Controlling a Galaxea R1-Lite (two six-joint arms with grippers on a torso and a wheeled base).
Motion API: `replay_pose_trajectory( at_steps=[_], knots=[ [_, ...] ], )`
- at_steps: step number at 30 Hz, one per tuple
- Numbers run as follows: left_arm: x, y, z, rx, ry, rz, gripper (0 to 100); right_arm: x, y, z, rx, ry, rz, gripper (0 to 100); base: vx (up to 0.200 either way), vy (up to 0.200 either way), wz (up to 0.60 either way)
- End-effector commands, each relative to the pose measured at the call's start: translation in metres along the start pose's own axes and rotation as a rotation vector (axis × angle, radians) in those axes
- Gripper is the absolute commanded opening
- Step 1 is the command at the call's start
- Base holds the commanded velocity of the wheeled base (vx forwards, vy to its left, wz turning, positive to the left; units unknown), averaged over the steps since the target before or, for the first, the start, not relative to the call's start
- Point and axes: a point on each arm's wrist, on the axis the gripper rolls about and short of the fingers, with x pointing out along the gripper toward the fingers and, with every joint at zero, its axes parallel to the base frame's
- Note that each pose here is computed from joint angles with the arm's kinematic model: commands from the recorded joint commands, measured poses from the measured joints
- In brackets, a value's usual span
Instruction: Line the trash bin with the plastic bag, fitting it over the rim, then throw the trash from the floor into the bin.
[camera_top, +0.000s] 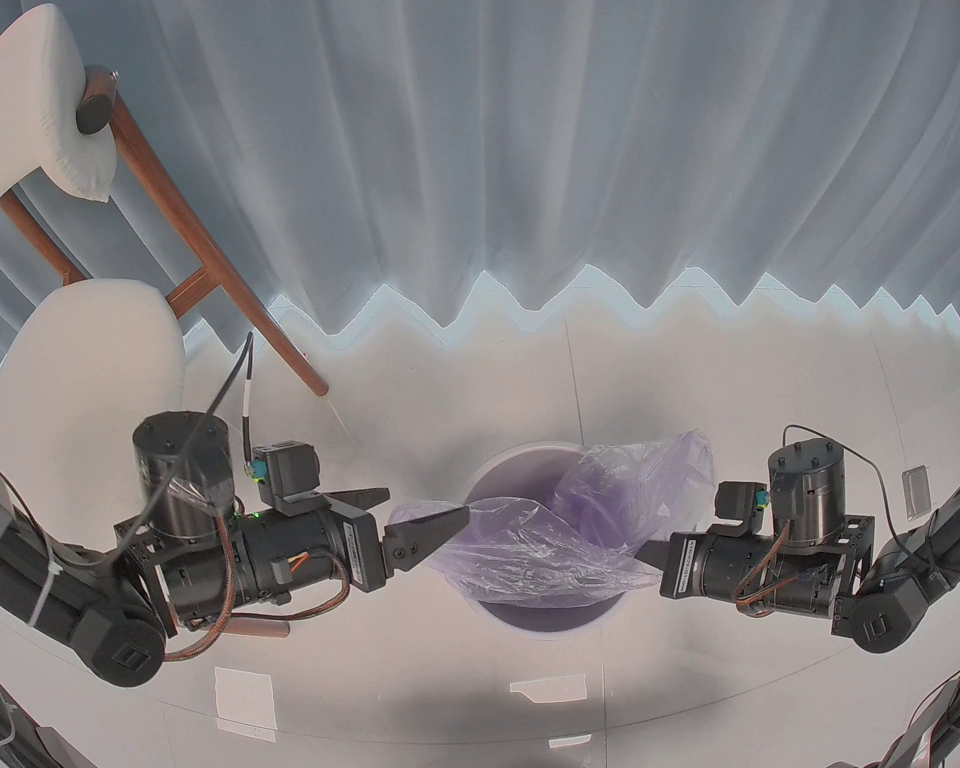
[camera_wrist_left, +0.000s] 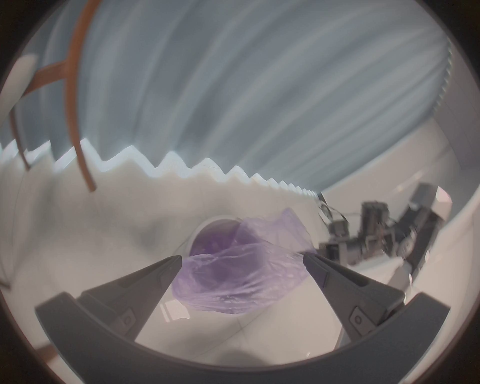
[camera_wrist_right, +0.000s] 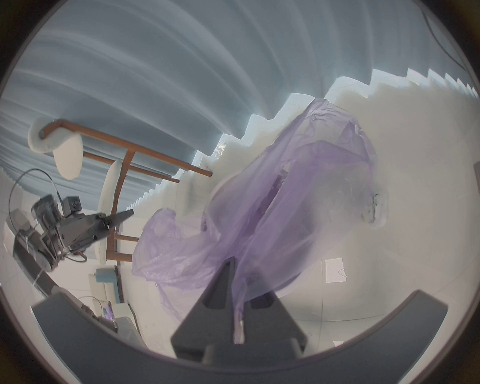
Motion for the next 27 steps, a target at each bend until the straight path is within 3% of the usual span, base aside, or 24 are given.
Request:
replay_pose_trajectory(
  at_steps=[1,5,8,15,27],
  knots=[
    [0.008,0.0,0.026,0.2,0.013,-0.109,100,-0.005,0.007,-0.009,-0.067,0.023,0.034,0,0.0,0.0,0.0],
    [0.043,0.012,0.019,0.367,0.054,-0.161,100,-0.01,0.007,-0.014,-0.071,0.035,0.036,0,0.0,0.0,0.0],
    [0.063,0.012,0.015,0.418,0.07,-0.224,100,-0.012,0.008,-0.019,-0.076,0.04,0.044,0,0.0,0.0,0.0],
    [0.092,-0.003,0.003,0.447,0.092,-0.293,100,-0.012,0.014,-0.027,-0.092,0.045,0.073,0,0.0,0.0,0.0],
    [0.089,-0.012,-0.015,0.497,0.167,-0.353,100,-0.011,0.011,-0.033,-0.089,0.071,0.059,0,0.0,0.0,0.0]
  ],
)
